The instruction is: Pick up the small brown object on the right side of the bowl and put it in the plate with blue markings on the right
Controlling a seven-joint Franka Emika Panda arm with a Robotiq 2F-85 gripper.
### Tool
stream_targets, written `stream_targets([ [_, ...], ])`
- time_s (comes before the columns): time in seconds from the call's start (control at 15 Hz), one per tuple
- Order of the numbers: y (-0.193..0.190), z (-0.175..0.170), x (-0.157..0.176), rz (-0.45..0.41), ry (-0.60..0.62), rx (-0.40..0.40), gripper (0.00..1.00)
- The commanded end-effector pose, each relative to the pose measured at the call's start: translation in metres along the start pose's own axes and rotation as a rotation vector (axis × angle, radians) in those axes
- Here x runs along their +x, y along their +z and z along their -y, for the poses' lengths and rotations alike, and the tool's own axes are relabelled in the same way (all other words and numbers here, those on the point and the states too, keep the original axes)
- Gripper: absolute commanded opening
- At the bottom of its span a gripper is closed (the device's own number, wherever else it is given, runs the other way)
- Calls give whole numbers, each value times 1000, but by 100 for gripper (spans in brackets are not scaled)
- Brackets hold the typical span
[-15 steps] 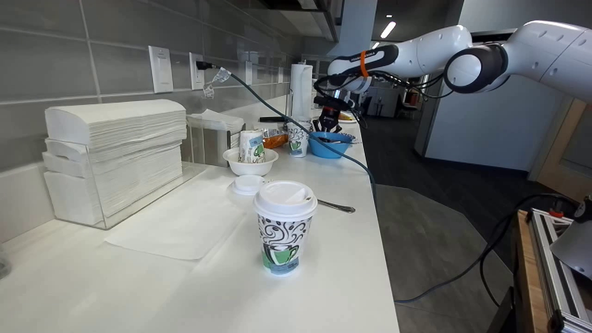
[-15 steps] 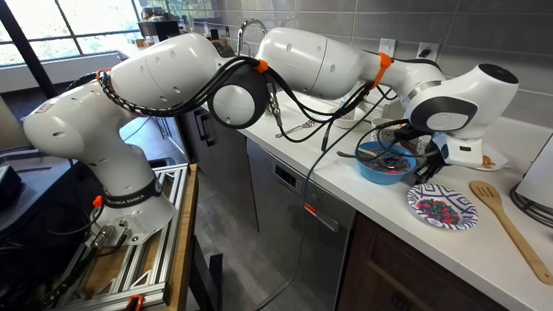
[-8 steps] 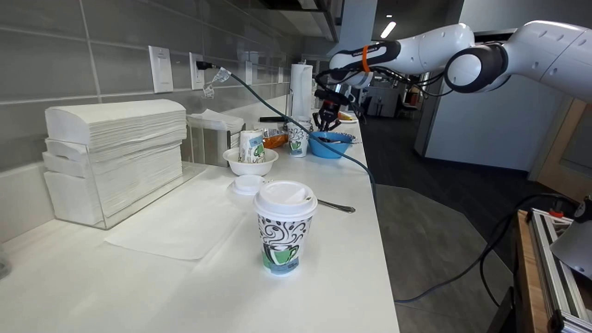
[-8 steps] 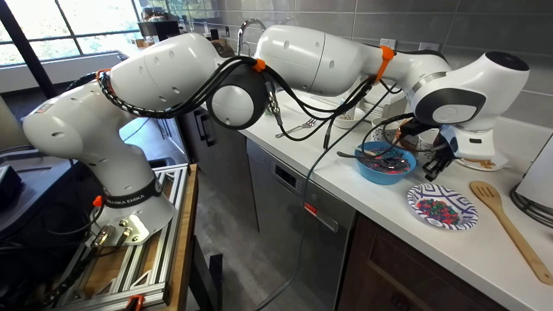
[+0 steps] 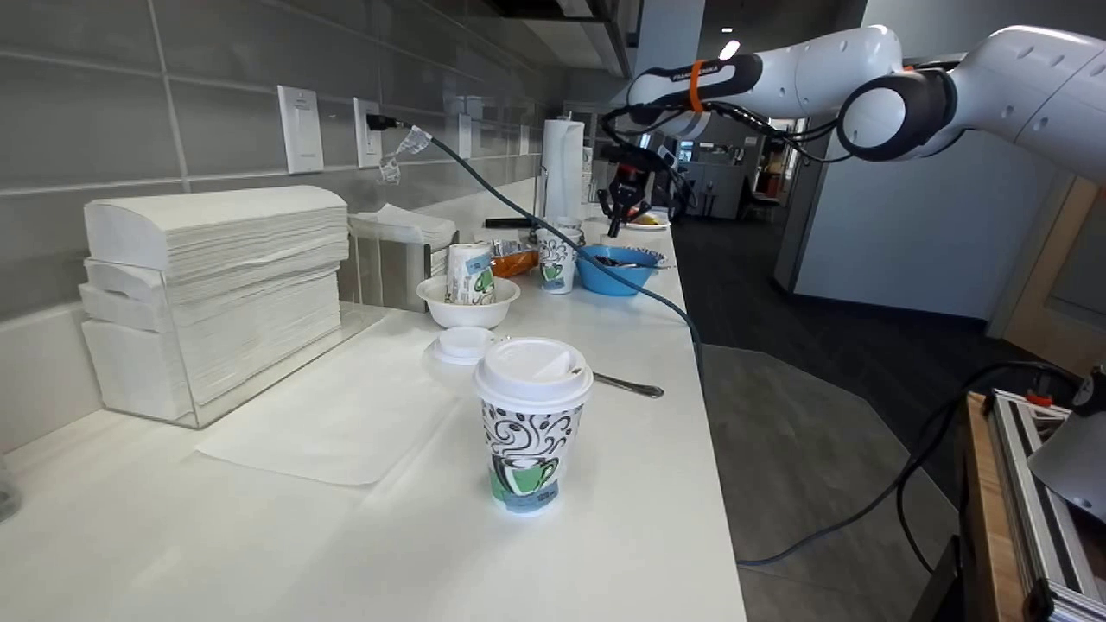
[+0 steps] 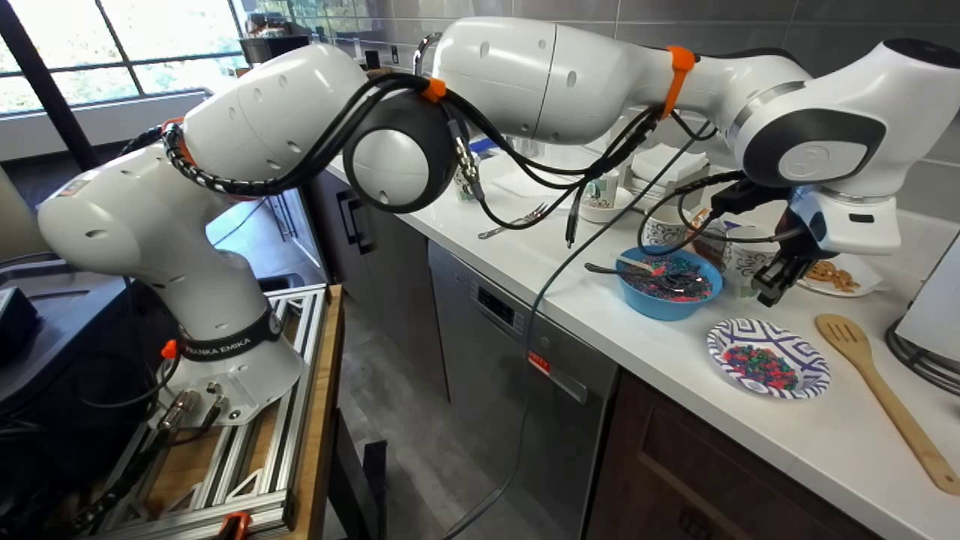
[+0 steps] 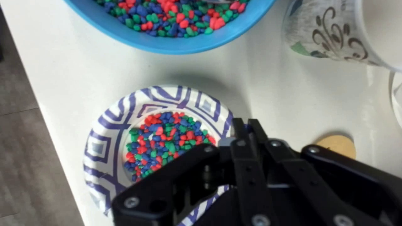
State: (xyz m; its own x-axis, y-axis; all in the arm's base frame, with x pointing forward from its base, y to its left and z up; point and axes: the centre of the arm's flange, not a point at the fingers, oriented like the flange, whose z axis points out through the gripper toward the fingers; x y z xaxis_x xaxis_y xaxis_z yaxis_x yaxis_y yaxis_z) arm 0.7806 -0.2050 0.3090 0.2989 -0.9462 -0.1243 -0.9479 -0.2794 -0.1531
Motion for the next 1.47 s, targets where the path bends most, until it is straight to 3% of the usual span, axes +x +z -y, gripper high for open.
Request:
stream_targets([
  [0.0,-5,-18,0,-29,49,-82,2],
  [0.07,-4,-20,3,-39,59,-96,2],
  [0.13,-3,-23,5,-47,67,-113,32],
  [0.27,-2,-26,7,-62,76,-136,38],
  [0.47,-8,-28,7,-87,72,-146,62],
  [0.6,-20,-27,-6,-93,-18,-101,77],
  [0.8,-47,-26,-40,-118,-216,-93,99],
  [1.13,-85,-27,-106,-133,-496,-124,100],
  [1.4,-94,-31,-134,-83,-716,-132,100],
])
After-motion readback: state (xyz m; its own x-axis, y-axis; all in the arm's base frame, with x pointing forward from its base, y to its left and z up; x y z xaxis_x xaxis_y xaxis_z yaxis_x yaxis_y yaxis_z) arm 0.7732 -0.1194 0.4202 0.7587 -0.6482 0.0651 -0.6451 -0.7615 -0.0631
